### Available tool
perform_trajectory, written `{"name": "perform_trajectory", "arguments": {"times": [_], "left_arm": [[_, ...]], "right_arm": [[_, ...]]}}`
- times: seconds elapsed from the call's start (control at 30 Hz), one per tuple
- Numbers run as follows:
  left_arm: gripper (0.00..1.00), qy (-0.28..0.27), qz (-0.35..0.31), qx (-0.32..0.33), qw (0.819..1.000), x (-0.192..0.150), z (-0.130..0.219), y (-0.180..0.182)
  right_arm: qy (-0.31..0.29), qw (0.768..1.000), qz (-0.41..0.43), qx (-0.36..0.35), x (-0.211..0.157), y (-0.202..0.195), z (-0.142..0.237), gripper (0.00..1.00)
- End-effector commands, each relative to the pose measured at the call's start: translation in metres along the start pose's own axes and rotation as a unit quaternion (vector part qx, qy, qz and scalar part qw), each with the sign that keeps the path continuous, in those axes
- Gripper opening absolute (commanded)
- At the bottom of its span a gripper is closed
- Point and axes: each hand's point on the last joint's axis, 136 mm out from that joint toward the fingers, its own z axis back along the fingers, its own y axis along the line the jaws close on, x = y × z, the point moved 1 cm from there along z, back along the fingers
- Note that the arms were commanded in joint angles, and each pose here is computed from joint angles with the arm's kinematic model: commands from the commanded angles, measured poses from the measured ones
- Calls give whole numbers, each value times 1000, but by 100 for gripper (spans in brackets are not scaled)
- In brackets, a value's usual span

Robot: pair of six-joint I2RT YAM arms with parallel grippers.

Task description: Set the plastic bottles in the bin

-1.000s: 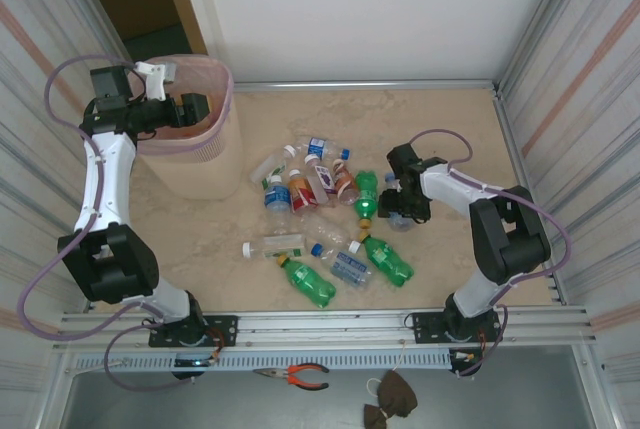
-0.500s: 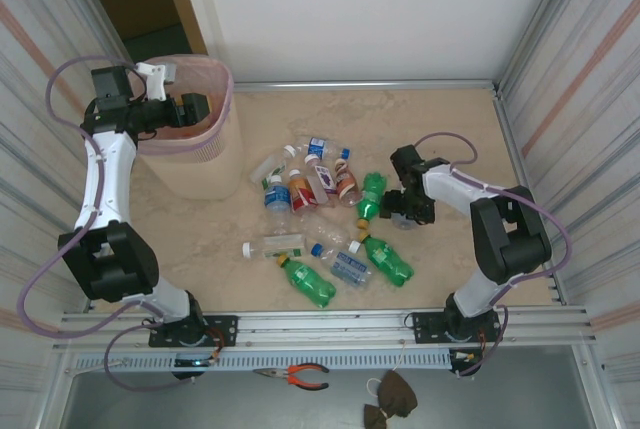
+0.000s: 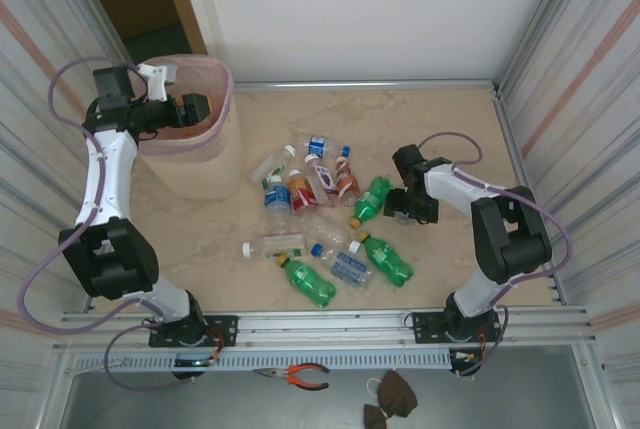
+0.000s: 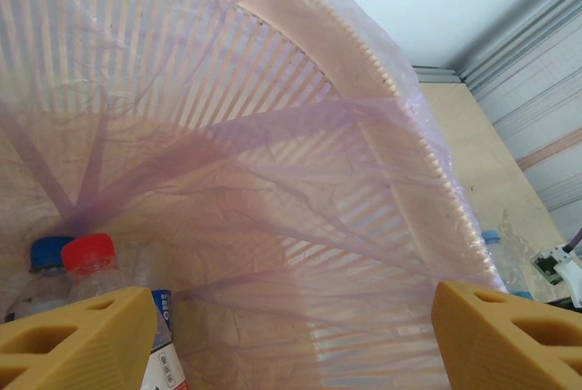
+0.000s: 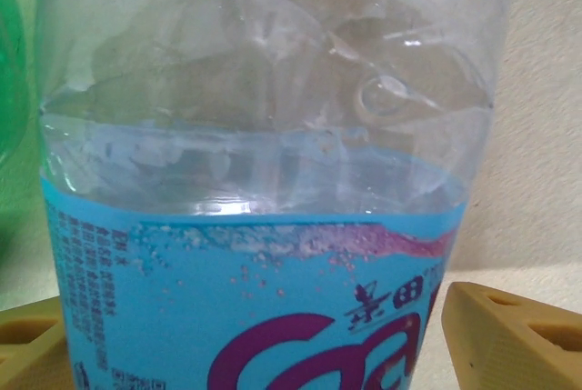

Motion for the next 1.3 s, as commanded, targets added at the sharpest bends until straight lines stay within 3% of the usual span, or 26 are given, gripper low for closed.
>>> {"name": "perform_trajectory", "arguments": {"times": [0.0, 0.57, 0.93, 1.27], "left_arm": [[80, 0, 8, -11, 1000, -2, -2, 2], [80, 1, 17, -17, 1000, -3, -5, 5], [79, 1, 16, -16, 1000, -3, -5, 5], [79, -21, 3, -34, 999, 4, -1, -6]], "right_arm": [[-11, 1000, -25, 10, 3, -3, 5, 85], [-28, 1000, -13, -2, 21, -3, -3, 84], [-39, 999, -8, -4, 25, -5, -2, 76], [-85, 996, -9, -2, 27, -13, 31, 70]]}}
